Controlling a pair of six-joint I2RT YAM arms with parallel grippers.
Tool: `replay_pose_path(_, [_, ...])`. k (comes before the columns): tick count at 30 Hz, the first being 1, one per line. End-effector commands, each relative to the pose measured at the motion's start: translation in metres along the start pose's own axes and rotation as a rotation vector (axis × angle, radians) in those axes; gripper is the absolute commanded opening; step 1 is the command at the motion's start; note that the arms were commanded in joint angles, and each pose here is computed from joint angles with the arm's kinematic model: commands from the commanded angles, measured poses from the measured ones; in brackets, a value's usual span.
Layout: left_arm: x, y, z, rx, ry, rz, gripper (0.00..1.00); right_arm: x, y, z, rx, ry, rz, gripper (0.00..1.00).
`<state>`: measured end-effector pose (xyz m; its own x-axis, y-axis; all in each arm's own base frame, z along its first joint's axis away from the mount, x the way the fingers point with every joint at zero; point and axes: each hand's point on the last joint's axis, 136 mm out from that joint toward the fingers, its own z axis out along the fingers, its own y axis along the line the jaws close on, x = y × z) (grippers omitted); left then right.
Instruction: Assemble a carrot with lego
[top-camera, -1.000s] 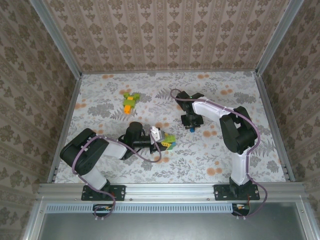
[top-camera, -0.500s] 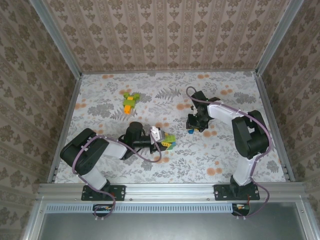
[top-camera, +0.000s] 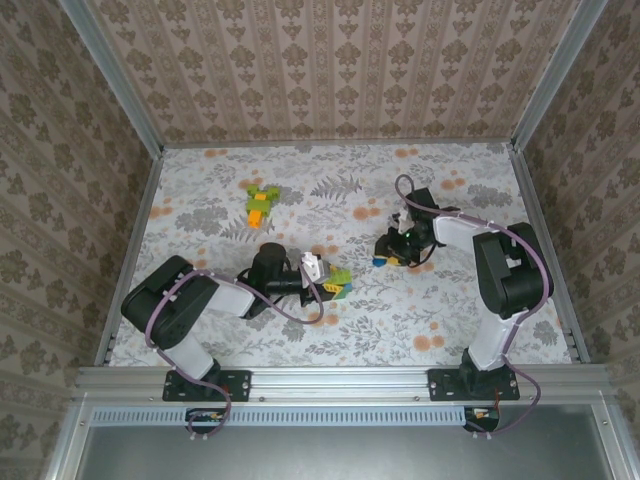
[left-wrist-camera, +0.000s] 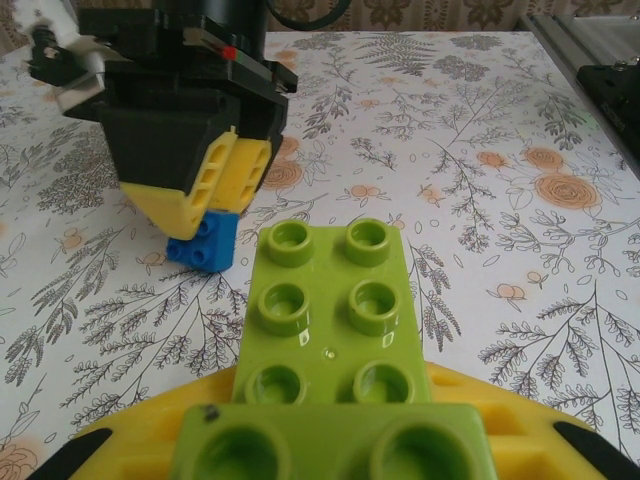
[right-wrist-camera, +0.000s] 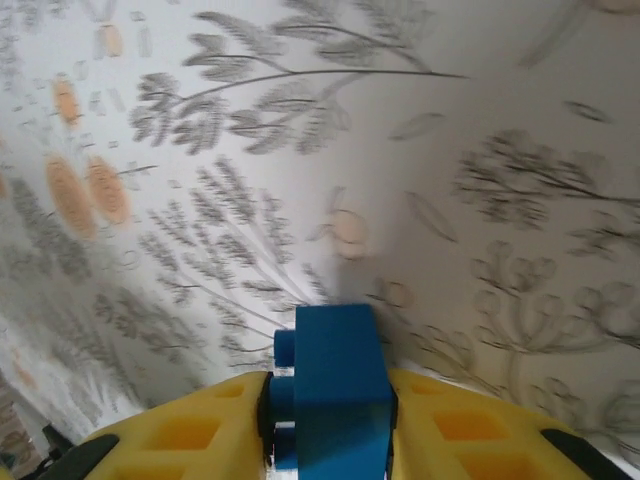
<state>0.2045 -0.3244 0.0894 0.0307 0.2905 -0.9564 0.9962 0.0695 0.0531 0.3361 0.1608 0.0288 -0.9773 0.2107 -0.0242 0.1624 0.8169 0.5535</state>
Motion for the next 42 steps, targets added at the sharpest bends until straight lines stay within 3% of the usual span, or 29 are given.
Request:
replay_pose_path(1, [0.045, -0.008, 0.000, 0.005, 0.144, -0.085, 0.28, 0.014, -0.027, -0.007, 0.123, 0.017, -0.001, 0.40])
replay_pose_path(10, [0.045, -0.007, 0.001, 0.006, 0.146, -0.086, 0.28, 0.013, -0.046, -0.029, 0.292, -0.013, -0.039, 0.51])
replay_pose_path(19, [0.045, -0.006, 0.001, 0.004, 0.148, -0.087, 0.28, 0.012, -0.036, -0.043, 0.313, -0.027, -0.077, 0.47])
replay_pose_path(28, [0.045, -0.006, 0.001, 0.006, 0.149, -0.089, 0.28, 0.011, -0.013, -0.061, 0.507, -0.045, -0.197, 0.49])
replay_pose_path(35, [0.045, -0.009, 0.001, 0.012, 0.147, -0.088, 0.28, 0.010, -0.020, -0.072, 0.741, -0.062, -0.253, 0.50])
replay_pose_path(42, [0.045, -0.008, 0.001, 0.012, 0.146, -0.087, 0.28, 0.017, -0.021, -0.061, 0.826, -0.053, -0.297, 0.59])
